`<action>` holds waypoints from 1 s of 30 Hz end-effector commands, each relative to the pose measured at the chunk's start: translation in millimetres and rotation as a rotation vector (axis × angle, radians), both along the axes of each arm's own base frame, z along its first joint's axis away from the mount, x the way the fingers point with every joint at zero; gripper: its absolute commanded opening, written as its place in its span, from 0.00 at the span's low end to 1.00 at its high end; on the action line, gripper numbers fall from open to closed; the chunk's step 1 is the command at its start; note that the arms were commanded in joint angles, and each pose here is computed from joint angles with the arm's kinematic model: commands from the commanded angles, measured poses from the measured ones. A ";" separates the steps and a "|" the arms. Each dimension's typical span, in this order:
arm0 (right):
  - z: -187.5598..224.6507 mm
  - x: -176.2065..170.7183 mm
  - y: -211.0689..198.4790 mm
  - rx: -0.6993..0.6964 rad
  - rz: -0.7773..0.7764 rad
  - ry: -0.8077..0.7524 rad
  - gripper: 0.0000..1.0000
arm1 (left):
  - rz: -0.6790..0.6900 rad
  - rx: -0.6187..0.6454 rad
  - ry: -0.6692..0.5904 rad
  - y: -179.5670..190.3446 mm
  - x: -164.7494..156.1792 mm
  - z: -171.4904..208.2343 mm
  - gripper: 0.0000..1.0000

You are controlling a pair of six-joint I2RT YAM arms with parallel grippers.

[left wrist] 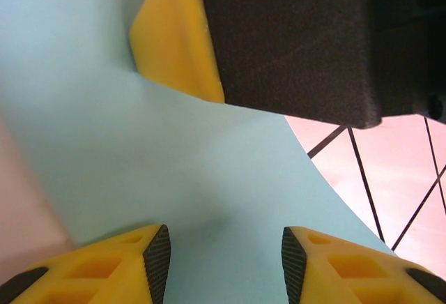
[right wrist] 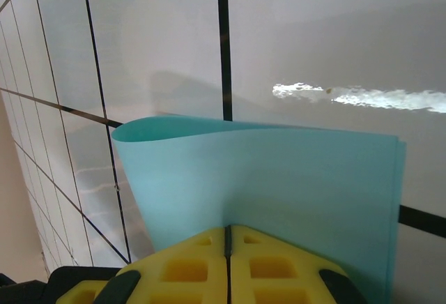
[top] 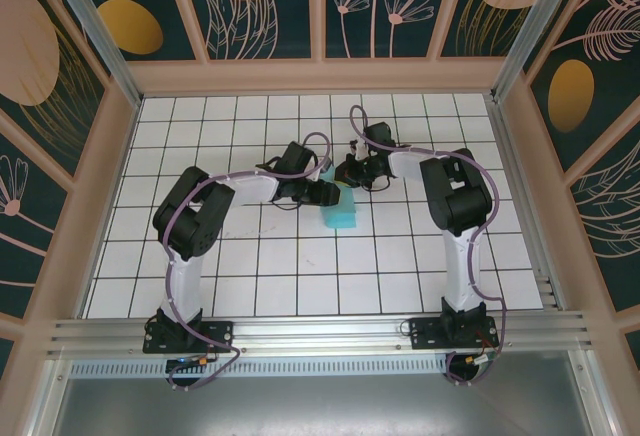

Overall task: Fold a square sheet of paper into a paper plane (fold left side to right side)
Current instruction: First fold the square sheet of paper in half at the center of the table.

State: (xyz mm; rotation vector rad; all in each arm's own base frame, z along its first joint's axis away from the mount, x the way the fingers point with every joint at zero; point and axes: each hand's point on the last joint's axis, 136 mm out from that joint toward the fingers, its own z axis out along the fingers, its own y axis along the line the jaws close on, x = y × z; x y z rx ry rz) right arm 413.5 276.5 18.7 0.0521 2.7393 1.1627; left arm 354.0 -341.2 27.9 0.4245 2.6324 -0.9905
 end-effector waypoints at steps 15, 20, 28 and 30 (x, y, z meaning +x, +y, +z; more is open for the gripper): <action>-38.2 -12.5 -19.0 -0.135 -0.039 0.089 0.08 | -0.108 0.008 0.087 -0.1 -62.1 -11.2 0.50; -38.7 -12.7 -19.2 -0.136 -0.040 0.090 0.08 | -0.127 0.001 0.088 -4.0 -69.7 -9.7 0.50; -39.6 -14.0 -19.4 -0.136 -0.040 0.094 0.08 | -0.145 -0.001 0.098 -5.7 -80.5 -10.2 0.50; -39.9 -14.1 -19.7 -0.136 -0.040 0.095 0.08 | -0.150 0.001 0.099 -6.3 -83.6 -10.4 0.50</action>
